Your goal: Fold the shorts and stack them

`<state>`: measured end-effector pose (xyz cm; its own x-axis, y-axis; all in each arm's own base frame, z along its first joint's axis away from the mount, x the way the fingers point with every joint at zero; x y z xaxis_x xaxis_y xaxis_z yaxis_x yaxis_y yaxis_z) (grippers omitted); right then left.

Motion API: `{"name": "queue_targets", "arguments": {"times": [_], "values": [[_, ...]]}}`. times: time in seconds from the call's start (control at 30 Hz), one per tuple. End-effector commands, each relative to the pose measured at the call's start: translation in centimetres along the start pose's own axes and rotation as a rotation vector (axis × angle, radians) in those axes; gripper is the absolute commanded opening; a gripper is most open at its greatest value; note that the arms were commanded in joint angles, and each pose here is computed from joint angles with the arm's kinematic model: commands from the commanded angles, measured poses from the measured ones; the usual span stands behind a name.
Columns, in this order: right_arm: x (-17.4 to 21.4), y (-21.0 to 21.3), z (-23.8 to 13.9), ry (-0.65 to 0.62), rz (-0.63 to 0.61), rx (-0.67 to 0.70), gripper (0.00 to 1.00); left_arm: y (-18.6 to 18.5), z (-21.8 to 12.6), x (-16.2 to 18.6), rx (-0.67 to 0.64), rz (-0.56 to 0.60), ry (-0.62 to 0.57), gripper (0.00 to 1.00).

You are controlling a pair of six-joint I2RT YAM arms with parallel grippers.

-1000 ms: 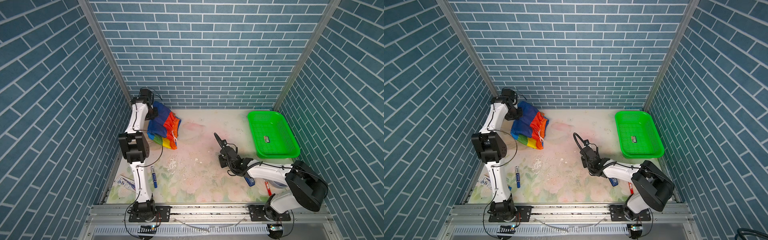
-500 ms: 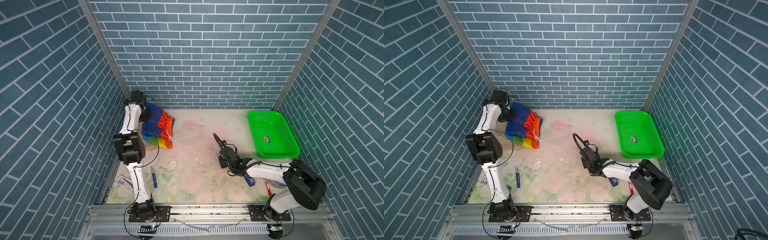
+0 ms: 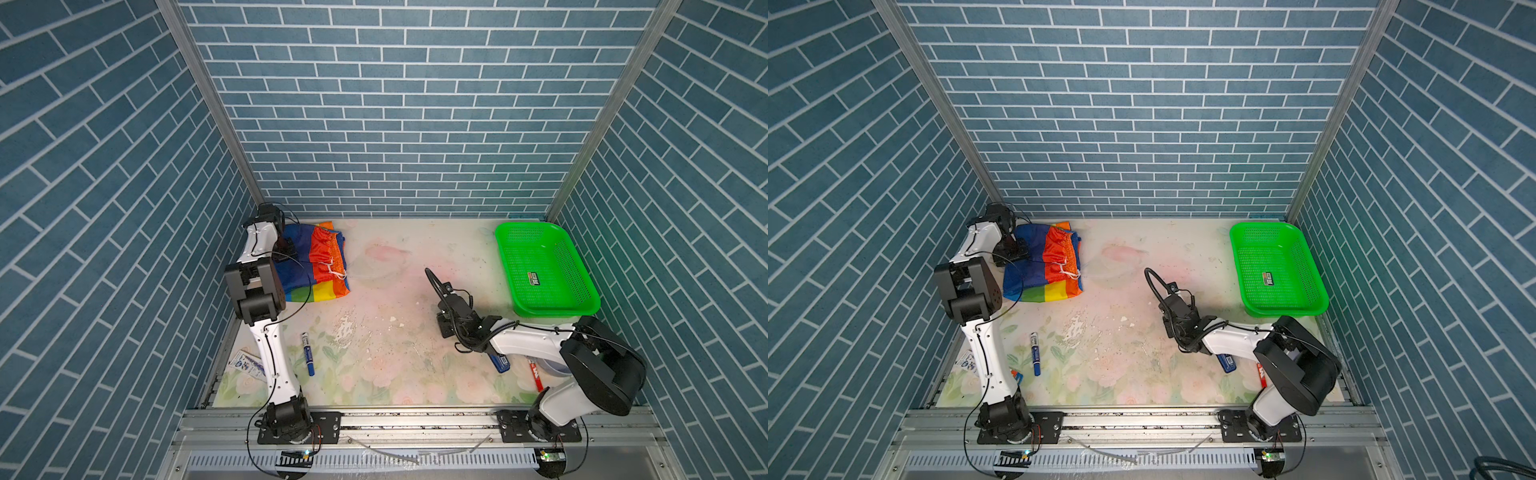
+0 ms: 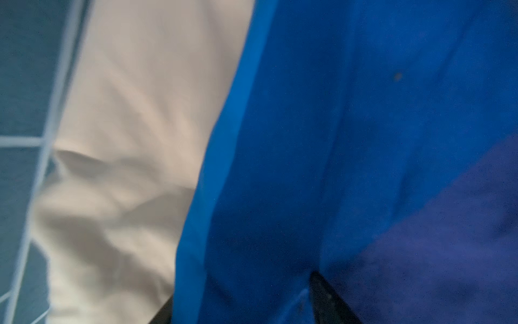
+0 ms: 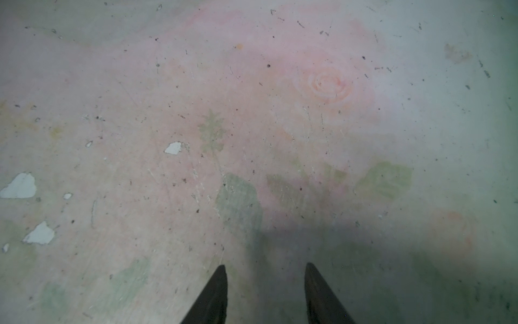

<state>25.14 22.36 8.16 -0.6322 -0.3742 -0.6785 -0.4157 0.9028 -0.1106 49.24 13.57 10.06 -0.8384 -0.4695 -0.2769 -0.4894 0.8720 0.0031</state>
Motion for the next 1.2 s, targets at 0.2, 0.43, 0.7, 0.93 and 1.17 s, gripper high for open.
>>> {"name": "queue_targets", "arguments": {"times": [0.2, 0.43, 0.7, 0.93, 1.17], "values": [[-0.9, 0.0, 0.3, 0.002, 0.034, 0.014, 0.46, 1.2, 1.3, 0.9, -0.102, -0.022, 0.052, 0.77], [-2.6, -0.5, -1.3, -0.048, 0.044, 0.013, 0.46, 0.9, -8.0, 0.4, -0.081, -0.085, -0.077, 1.0], [-5.8, -3.0, -6.1, -0.145, 0.097, 0.035, 0.99, -0.1, -21.8, 4.5, 0.042, -0.1, -0.342, 1.0], [-7.6, -7.8, -11.1, -0.282, 0.178, 0.12, 0.99, -1.3, -27.2, 11.1, 0.185, -0.042, -0.543, 1.0], [-7.2, -12.9, -12.5, -0.307, 0.2, 0.228, 0.99, -2.3, -29.3, 15.7, 0.399, -0.019, -0.895, 1.0]]}}
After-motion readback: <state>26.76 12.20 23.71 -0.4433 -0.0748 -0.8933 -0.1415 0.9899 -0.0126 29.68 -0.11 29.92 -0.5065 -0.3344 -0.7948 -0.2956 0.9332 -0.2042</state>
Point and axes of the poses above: each gripper's point midway between its finger pads, its own z axis out along the fingers, its own y axis along the line the jaws close on, x = y × z, the point moved 5 cm from there along -z, back along the fingers, and after that the axes turned 4 degrees about -z, right-handed, at the moved point
